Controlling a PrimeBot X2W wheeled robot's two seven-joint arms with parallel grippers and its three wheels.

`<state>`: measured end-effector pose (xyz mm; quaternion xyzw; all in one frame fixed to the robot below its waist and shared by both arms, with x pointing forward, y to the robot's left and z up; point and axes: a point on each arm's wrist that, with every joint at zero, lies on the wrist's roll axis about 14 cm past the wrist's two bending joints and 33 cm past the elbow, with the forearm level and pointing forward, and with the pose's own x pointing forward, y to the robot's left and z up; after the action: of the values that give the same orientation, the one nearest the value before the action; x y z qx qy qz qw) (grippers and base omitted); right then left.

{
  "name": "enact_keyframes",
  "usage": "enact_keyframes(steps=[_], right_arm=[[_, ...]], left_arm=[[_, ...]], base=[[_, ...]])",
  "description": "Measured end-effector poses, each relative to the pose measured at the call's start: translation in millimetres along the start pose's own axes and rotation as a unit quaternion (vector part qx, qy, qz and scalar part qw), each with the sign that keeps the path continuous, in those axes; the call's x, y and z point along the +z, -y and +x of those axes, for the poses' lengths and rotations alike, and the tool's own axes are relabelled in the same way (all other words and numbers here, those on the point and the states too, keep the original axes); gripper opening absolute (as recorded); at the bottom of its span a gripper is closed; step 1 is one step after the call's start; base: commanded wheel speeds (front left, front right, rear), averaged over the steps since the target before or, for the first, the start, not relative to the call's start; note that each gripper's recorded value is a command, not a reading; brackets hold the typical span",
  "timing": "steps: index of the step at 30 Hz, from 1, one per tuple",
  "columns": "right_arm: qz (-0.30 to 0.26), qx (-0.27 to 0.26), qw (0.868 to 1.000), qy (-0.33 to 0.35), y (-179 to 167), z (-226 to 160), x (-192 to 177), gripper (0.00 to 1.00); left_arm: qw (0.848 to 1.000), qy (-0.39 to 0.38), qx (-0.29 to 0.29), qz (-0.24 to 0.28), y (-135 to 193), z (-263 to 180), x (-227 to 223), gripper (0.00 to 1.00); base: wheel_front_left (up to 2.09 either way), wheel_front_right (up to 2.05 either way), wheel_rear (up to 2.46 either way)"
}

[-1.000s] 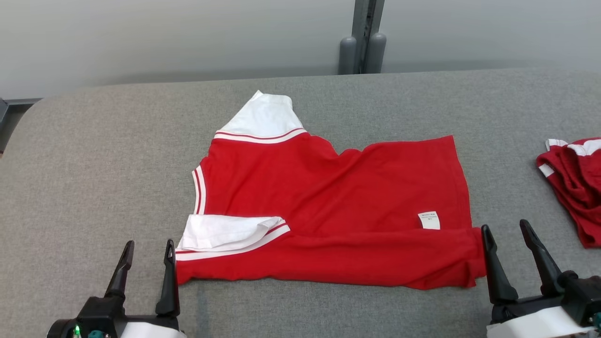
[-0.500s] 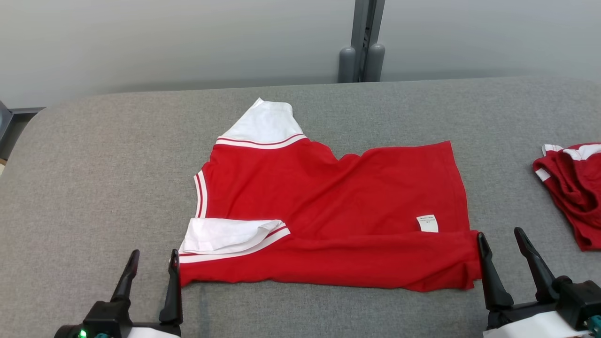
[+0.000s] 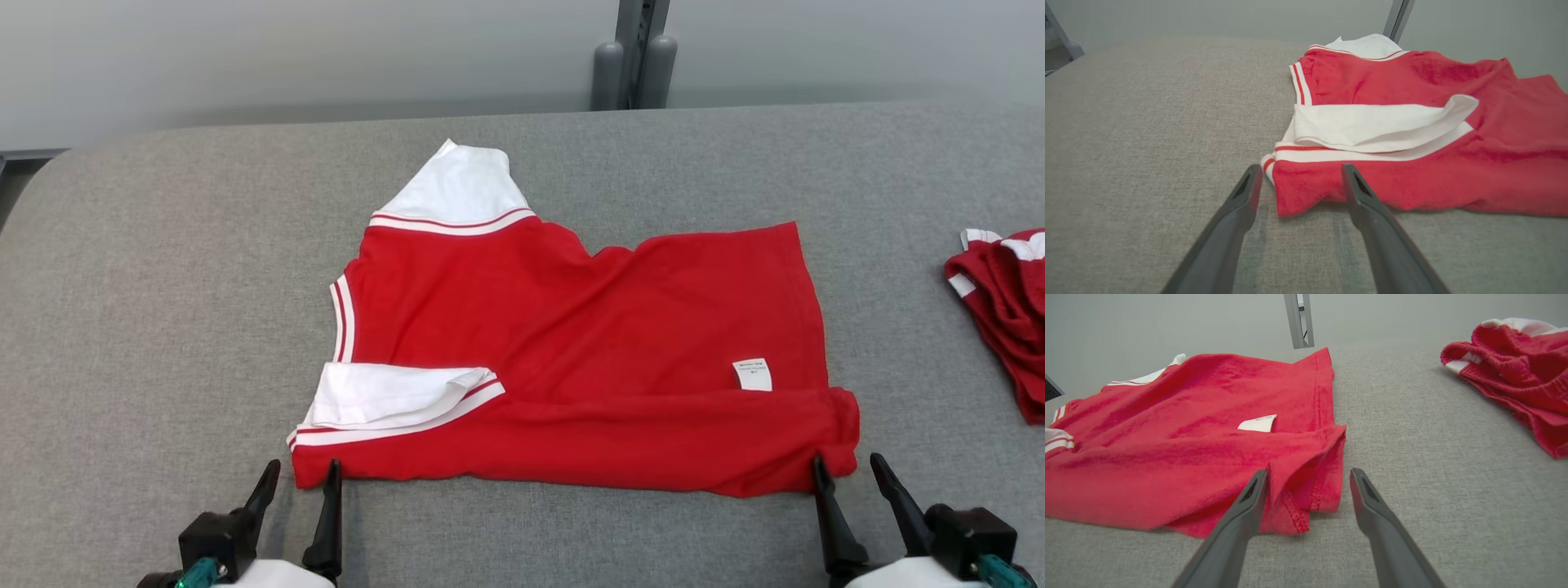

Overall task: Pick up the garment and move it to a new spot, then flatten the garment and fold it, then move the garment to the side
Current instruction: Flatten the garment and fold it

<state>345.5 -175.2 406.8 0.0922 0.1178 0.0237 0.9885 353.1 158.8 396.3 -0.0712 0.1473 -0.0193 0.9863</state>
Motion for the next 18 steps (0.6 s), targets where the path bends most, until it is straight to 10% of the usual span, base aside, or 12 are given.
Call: enact_keyframes(steps=[11,12,14,16,18], right_arm=[[0.039,0.005,0.997,-0.068,-11,17,-41,1.0],[0.041,0.006,0.997,-0.071,-11,18,-42,0.77],[0.048,0.004,0.996,-0.074,-11,19,-45,0.25],[0.054,0.002,0.996,-0.074,-11,20,-45,0.0],[0.059,0.002,0.995,-0.074,-12,21,-45,0.0]], left_arm=[[0.998,-0.053,-0.017,-0.023,4,22,-22,1.0],[0.998,-0.055,-0.018,-0.025,3,22,-23,0.88],[0.997,-0.062,-0.019,-0.032,4,22,-27,0.0],[0.997,-0.066,-0.02,-0.036,4,21,-29,0.0],[0.997,-0.068,-0.019,-0.04,4,21,-31,0.0]], base=[[0.0,0.0,0.0],[0.0,0.0,0.0],[0.0,0.0,0.0],[0.0,0.0,0.0],[0.0,0.0,0.0]])
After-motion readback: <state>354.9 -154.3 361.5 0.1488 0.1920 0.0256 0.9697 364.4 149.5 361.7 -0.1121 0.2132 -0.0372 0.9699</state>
